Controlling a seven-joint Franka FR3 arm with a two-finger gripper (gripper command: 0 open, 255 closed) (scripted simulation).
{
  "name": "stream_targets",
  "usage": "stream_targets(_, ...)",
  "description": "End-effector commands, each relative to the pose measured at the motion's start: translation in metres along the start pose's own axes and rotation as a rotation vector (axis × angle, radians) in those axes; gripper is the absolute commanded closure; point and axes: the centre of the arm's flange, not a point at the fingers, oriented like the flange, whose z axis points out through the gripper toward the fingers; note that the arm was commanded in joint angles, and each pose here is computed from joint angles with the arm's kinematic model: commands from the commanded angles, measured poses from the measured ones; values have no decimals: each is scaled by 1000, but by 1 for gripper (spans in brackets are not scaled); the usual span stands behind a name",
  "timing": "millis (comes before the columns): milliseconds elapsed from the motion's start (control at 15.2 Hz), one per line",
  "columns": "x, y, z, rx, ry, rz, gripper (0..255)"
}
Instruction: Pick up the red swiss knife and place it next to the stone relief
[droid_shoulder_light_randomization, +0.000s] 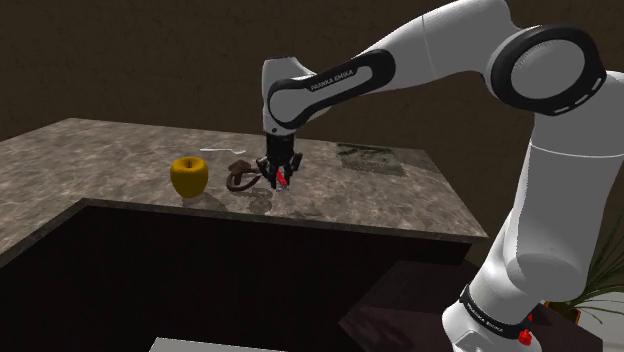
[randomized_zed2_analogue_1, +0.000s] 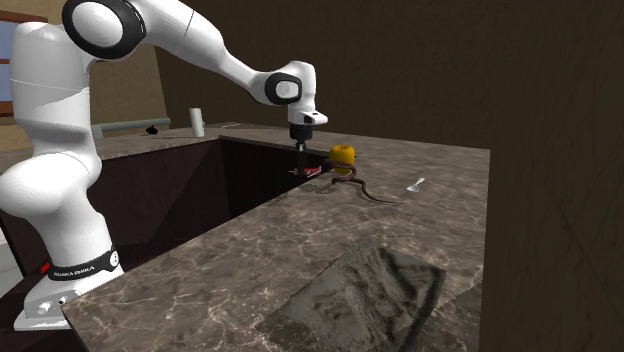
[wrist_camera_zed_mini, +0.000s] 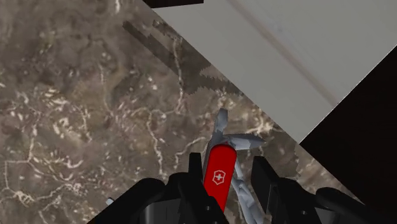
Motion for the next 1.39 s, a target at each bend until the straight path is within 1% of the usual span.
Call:
stream_targets(0,0,-1,-11,0,0,0,255)
stream_targets(198,0,-1,-25,0,0,0,255)
stream_targets(1320,140,174,-31,0,0,0,255)
